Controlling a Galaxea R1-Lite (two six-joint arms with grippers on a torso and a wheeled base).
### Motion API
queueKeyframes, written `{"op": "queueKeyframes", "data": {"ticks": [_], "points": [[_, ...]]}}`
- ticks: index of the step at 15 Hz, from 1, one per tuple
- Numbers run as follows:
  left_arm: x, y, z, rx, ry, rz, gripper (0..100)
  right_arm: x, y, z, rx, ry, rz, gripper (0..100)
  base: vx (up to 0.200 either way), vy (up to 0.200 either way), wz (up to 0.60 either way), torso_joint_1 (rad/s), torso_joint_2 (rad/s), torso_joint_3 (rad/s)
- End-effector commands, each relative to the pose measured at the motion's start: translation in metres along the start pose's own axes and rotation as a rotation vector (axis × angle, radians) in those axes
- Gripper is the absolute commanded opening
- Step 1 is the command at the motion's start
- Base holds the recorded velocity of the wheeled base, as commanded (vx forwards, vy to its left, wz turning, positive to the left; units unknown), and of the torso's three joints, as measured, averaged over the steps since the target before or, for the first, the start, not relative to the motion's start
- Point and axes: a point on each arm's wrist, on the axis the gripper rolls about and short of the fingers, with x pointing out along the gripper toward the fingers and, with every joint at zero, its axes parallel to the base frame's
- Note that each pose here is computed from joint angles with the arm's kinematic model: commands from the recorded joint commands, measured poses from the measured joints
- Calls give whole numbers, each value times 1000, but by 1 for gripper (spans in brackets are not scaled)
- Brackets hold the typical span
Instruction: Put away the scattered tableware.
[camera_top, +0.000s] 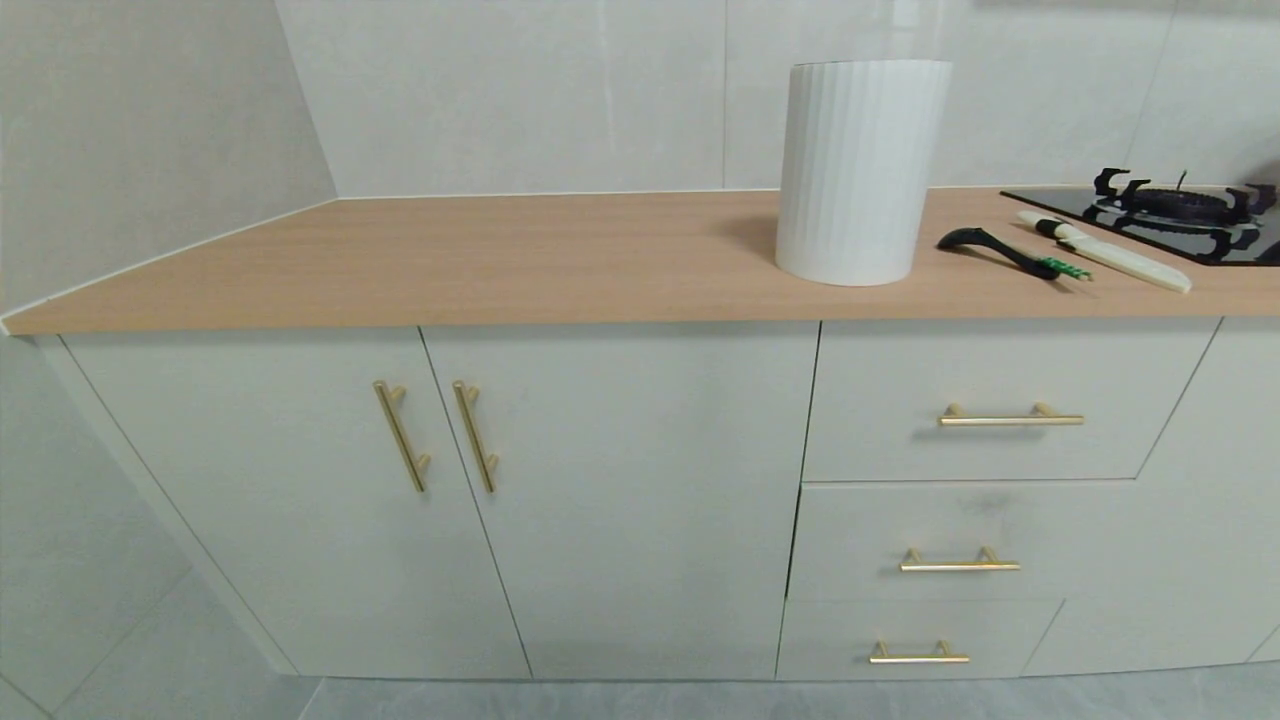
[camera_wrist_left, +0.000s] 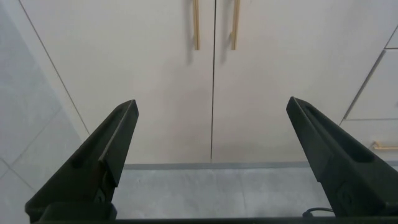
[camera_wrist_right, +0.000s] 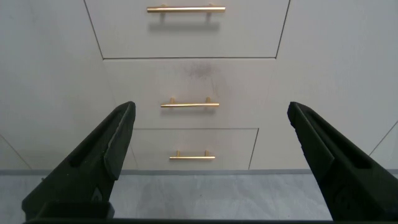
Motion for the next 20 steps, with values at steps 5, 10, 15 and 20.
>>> {"op": "queueKeyframes", "data": {"ticks": [5, 10, 15, 20], "points": [[0, 0, 0, 0, 1, 1, 100, 0, 0, 0, 0, 2, 0, 100, 0, 0, 0, 0, 0, 0], [0, 0, 0, 0, -1, 1, 100, 0, 0, 0, 0, 2, 0, 100, -80, 0, 0, 2, 2, -1], [0, 0, 0, 0, 3, 1, 100, 0, 0, 0, 0, 0, 0, 100, 0, 0, 0, 0, 0, 0], [0, 0, 0, 0, -1, 1, 100, 0, 0, 0, -2, -2, 0, 100, 0, 0, 0, 0, 0, 0]]}}
